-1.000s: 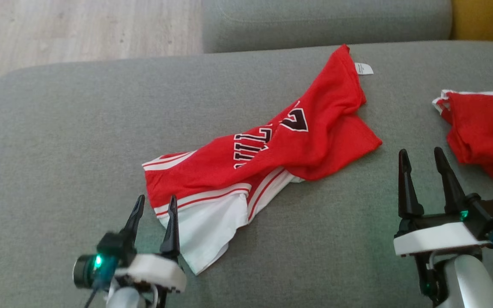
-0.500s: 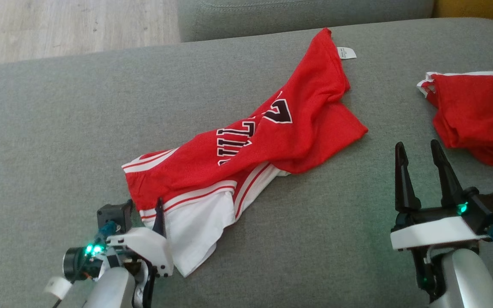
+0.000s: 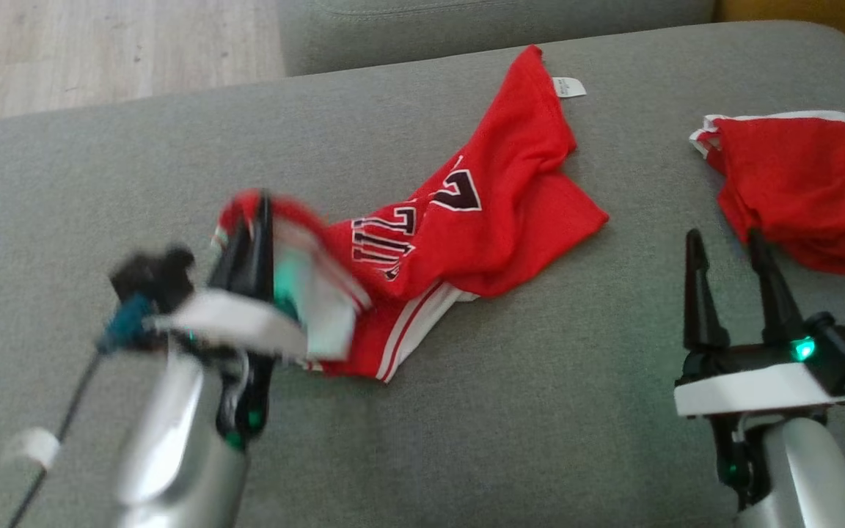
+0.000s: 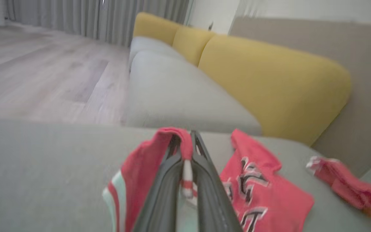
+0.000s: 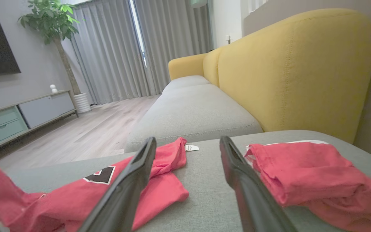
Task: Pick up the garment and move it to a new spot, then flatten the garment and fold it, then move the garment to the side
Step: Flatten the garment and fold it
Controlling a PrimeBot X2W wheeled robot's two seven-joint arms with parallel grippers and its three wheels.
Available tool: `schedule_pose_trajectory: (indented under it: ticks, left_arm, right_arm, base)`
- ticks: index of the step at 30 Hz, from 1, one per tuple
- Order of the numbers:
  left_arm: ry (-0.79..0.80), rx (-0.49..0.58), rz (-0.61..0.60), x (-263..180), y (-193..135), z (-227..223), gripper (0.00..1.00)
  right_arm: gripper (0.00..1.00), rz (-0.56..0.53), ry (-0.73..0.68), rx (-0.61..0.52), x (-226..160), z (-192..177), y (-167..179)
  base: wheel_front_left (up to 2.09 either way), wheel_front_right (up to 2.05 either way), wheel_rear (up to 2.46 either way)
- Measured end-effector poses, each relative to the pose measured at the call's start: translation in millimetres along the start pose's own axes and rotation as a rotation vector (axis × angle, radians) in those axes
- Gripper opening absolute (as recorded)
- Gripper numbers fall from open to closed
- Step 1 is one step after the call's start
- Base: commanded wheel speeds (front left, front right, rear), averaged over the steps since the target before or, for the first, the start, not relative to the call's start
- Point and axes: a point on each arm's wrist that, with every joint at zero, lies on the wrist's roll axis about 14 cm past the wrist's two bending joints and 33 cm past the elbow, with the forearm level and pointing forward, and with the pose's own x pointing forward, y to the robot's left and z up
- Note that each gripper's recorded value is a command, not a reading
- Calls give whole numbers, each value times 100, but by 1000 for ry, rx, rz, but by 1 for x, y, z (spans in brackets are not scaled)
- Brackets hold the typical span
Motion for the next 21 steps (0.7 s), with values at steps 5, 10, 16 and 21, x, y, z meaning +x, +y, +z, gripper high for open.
schedule_pose_trajectory:
  ticks: [5, 10, 16, 21]
  left_arm:
    - [-203, -20, -178, 32, -55, 92, 0]
    - [-240, -17, -349, 55, -113, 143, 0]
    - [-353, -9, -382, 84, -143, 192, 0]
    - [-609, -35, -466, 78, -176, 271, 0]
  right_arm:
    - [100, -32, -33, 8, 0, 11, -11]
    - [100, -56, -58, 24, -1, 20, -18]
    - [100, -57, -83, 54, -1, 29, -18]
    - [100, -83, -89, 63, -9, 32, -26]
  base:
    - [0, 0, 0]
    - [0, 0, 0]
    - [0, 0, 0]
    - [0, 0, 0]
